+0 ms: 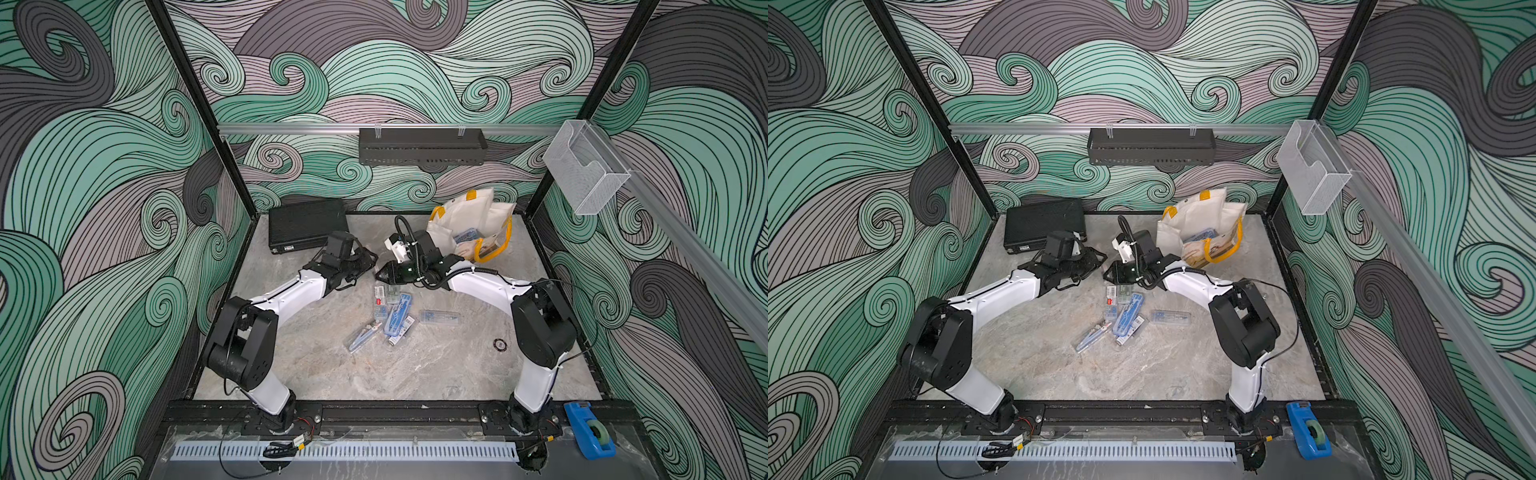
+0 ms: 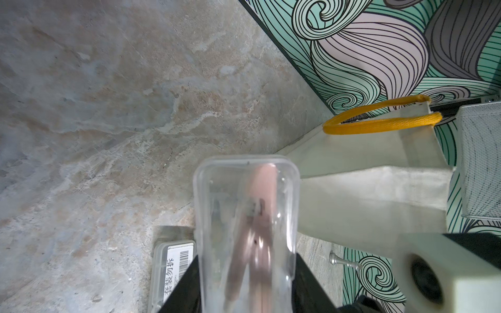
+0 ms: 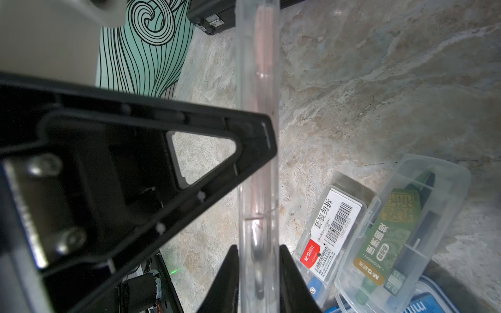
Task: Put the compass set into the canvas bag
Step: Pick up the compass set at the center of the board.
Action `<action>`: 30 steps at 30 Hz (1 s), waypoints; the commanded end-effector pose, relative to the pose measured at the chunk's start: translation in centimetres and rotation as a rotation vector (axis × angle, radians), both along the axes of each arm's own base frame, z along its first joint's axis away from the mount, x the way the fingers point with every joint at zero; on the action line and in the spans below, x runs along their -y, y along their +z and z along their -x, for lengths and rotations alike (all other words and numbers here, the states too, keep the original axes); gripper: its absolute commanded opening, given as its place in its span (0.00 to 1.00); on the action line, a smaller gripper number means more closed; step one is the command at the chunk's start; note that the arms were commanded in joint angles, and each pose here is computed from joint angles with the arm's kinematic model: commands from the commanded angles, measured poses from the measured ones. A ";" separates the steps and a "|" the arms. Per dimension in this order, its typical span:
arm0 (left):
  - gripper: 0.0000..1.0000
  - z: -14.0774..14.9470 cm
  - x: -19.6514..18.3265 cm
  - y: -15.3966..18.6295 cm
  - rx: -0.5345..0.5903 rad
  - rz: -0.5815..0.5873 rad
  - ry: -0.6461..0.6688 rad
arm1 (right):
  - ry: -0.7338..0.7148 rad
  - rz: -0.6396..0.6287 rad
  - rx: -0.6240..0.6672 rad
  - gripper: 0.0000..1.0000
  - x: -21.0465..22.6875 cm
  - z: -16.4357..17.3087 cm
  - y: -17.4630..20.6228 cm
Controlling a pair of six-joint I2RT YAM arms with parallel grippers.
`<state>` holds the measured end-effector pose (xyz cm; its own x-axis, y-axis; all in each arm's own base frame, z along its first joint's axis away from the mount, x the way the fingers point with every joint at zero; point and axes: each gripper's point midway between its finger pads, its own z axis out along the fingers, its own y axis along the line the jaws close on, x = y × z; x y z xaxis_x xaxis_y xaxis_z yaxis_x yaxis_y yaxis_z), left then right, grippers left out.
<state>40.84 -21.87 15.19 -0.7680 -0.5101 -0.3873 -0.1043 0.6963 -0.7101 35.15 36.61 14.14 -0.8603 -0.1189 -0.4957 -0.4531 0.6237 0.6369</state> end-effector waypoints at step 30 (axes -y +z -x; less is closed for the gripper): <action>0.99 1.1 -3.0 5.4 0.184 -0.140 -0.001 | -0.082 0.002 0.089 0.08 1.7 -2.9 4.1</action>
<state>39.65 -20.29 19.32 -0.7182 -0.4668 -0.5161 -0.0048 0.7450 -0.6671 36.47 36.17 15.02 -0.8633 -0.0846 -0.4975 -0.4293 0.6415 0.6358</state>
